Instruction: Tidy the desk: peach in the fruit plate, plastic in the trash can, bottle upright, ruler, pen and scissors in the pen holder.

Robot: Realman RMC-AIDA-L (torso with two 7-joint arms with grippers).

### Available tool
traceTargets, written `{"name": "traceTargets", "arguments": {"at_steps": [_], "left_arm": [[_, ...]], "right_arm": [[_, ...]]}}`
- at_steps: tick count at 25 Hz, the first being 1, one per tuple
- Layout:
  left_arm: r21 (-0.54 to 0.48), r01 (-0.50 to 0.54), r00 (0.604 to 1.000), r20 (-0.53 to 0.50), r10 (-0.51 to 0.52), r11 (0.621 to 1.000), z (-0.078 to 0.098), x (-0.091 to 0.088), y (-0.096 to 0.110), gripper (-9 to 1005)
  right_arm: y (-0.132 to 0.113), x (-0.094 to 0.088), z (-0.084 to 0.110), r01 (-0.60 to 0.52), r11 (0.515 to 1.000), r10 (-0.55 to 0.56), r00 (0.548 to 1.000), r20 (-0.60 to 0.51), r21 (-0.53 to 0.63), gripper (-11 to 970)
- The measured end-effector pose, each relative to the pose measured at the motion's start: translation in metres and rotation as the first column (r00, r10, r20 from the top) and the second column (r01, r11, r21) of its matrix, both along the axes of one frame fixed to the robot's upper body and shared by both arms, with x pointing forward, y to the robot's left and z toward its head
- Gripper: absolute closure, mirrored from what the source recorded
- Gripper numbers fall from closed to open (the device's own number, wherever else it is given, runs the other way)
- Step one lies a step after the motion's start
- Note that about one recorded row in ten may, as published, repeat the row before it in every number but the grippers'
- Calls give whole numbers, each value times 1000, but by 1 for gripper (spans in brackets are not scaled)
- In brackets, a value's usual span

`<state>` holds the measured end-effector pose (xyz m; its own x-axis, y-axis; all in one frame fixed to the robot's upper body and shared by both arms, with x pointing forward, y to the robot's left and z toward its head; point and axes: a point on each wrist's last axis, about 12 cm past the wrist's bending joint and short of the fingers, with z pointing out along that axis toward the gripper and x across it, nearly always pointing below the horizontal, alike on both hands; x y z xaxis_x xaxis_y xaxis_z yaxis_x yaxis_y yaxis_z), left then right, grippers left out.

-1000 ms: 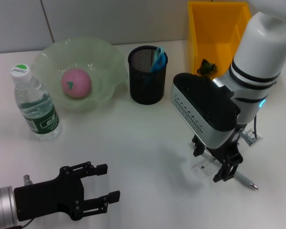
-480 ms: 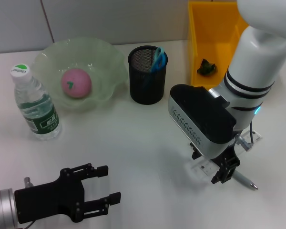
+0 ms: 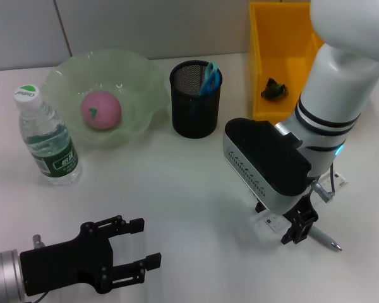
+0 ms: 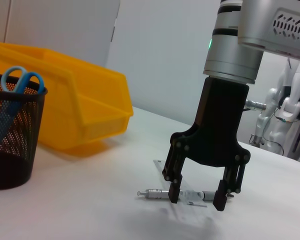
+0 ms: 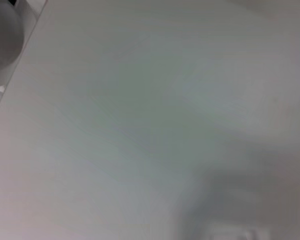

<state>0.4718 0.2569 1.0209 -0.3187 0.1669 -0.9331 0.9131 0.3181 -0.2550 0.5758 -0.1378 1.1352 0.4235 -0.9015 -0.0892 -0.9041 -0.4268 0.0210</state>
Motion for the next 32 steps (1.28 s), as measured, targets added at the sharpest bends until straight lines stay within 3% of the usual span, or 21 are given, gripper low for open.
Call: {"name": "traceTargets", "arguments": {"at_steps": [23, 32], "left_arm": [[-6, 0, 1000, -8, 0, 1000, 0, 0, -2, 243], [-10, 1, 1000, -12, -1, 1000, 0, -1, -2, 243]], "right_arm": [[0, 1, -3, -10, 1000, 10, 1000, 16, -5, 265], [-1, 2, -6, -3, 1000, 3, 1000, 15, -5, 429]]}}
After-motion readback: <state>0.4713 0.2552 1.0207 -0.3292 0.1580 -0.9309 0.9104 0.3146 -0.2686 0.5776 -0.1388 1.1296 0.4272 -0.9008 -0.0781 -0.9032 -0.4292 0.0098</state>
